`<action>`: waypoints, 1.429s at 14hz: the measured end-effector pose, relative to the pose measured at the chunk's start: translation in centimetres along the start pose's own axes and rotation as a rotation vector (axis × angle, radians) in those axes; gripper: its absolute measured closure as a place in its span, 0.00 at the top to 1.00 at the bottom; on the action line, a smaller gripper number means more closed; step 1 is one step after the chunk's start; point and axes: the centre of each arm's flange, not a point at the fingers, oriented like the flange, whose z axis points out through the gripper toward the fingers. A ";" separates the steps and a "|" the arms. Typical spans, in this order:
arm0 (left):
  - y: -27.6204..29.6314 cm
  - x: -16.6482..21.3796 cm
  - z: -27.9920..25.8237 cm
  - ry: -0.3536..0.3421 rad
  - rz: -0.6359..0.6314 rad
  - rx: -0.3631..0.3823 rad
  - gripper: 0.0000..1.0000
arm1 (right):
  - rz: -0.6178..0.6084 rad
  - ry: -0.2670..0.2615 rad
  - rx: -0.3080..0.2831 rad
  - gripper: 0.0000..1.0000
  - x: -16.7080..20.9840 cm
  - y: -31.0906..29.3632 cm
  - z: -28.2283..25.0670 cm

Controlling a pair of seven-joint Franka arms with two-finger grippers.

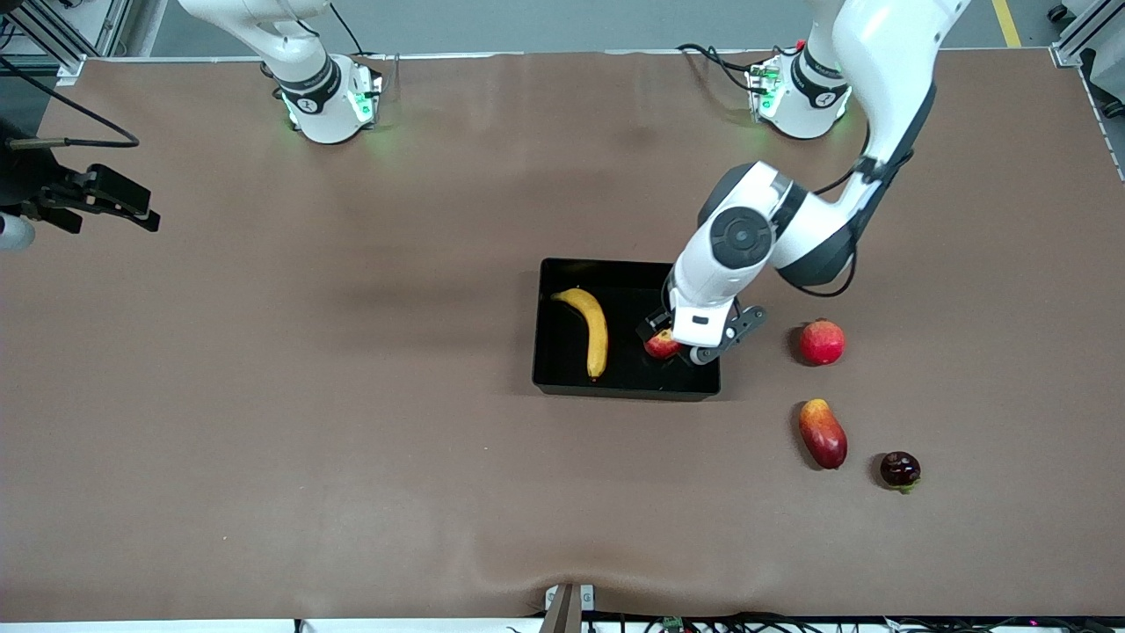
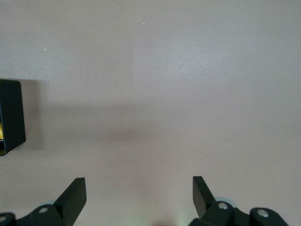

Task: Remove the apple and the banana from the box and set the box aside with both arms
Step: 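Move the left gripper over the red apple in the black tray, then grasp the red apple with the left gripper and lift it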

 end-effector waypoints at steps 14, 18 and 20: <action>0.8 -0.2 6.7 0.008 0.032 0.028 0.72 | -0.002 -0.009 0.000 1.00 0.1 -0.1 0.3; 2.1 0.2 1.5 0.039 0.036 0.069 0.72 | -0.006 -0.058 -0.002 1.00 1.6 -0.2 2.9; 2.8 0.3 -4.2 0.073 0.032 0.073 0.72 | 0.001 -0.091 -0.003 1.00 2.1 0.1 4.1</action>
